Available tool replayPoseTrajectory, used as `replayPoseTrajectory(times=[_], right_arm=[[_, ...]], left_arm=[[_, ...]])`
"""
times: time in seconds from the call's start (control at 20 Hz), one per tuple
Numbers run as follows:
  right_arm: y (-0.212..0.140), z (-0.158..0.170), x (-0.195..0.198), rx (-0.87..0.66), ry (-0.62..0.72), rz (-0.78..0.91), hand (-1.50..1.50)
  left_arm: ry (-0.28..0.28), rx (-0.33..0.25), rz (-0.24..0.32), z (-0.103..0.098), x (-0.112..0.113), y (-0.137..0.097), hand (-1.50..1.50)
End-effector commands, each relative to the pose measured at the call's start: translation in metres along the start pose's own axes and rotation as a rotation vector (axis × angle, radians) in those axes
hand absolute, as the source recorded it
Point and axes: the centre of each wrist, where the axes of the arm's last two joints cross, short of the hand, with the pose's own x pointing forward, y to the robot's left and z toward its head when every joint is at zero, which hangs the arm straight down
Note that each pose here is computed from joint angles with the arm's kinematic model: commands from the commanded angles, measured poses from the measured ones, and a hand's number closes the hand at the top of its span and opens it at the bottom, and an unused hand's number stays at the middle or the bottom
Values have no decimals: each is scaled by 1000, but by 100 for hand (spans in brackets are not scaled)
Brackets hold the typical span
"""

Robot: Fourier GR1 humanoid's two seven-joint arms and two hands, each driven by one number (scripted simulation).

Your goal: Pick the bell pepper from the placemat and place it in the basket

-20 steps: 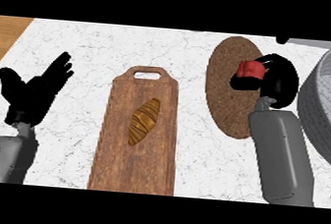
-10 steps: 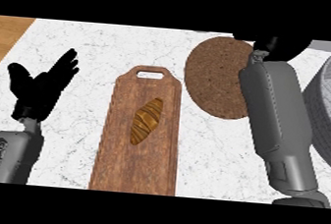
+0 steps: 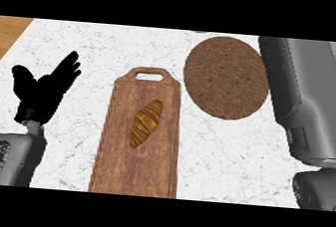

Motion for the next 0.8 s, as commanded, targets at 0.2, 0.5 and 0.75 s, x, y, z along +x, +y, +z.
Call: replayPoseTrajectory(times=[0.2, 0.5, 0.75], right_arm=[[-23, -50, 17, -164, 181, -19, 150], [-31, -86, 4, -246, 254, 132, 150], [-21, -93, -14, -286, 306, 175, 150]], left_arm=[[1, -1, -3, -1, -1, 1, 0], [4, 11, -10, 5, -1, 3, 0], [20, 49, -13, 4, -7, 6, 0]])
